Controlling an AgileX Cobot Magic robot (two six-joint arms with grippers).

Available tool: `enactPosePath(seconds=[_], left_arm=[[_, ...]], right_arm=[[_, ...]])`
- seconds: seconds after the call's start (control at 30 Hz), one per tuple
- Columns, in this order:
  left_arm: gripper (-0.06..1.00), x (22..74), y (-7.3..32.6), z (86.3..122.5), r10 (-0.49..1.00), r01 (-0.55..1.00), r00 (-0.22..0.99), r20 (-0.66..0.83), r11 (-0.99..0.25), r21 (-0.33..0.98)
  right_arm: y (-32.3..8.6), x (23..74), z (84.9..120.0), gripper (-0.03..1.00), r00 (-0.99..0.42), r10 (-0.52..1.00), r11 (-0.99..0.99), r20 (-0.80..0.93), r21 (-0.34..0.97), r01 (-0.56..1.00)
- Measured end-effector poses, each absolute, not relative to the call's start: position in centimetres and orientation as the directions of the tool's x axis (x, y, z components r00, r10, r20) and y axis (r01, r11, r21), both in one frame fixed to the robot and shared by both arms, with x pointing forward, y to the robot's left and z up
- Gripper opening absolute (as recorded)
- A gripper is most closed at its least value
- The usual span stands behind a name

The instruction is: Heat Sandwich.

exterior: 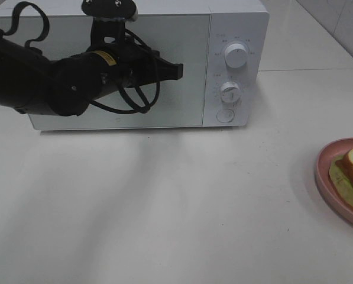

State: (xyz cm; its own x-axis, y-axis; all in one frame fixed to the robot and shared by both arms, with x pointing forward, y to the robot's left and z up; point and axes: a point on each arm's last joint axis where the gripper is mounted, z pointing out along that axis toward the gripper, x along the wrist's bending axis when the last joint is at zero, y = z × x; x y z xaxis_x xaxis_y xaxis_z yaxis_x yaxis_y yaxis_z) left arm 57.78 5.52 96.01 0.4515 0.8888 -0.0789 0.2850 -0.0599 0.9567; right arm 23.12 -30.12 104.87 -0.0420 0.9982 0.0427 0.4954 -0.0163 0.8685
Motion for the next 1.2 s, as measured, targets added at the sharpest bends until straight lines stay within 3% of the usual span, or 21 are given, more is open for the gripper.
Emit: enactPosePath(seconds=[0.5,0.6,0.7,0.73,0.77,0.8,0.87,1.2], left_arm=[[0.0,53.1,8.5,97.1,0.877,0.455,0.468,-0.112,-0.13,0.881],[0.04,52.5,8.6,97.1,0.868,0.504,0.481,-0.122,-0.16,0.848],[0.48,51.9,8.7,97.2,0.86,0.55,0.494,-0.13,-0.193,0.813],[0.75,51.6,8.8,97.1,0.855,0.575,0.5,-0.136,-0.211,0.79],[0.75,51.6,8.8,97.1,0.855,0.575,0.5,-0.136,-0.211,0.79],[0.84,51.4,8.8,97.1,0.853,0.588,0.503,-0.138,-0.221,0.778],[0.93,50.9,8.9,96.8,0.846,0.632,0.512,-0.148,-0.255,0.732],[0.98,47.8,10.0,96.8,0.8,0.754,0.576,-0.166,-0.442,0.486]], right_arm=[[-30.1,23.1,104.9,0.69,-0.042,0.998,-0.016,0.043,0.869,0.495],[-30.1,23.1,104.9,0.69,-0.042,0.998,-0.016,0.043,0.869,0.495],[-30.1,23.1,104.9,0.69,-0.042,0.998,-0.016,0.043,0.869,0.495],[-30.1,23.1,104.9,0.69,-0.042,0.998,-0.016,0.043,0.869,0.495],[-30.1,23.1,104.9,0.69,-0.042,0.998,-0.016,0.043,0.869,0.495],[-30.1,23.1,104.9,0.69,-0.042,0.998,-0.016,0.043,0.869,0.495],[-30.1,23.1,104.9,0.69,-0.042,0.998,-0.016,0.043,0.869,0.495],[-30.1,23.1,104.9,0.69,-0.042,0.998,-0.016,0.043,0.869,0.495]])
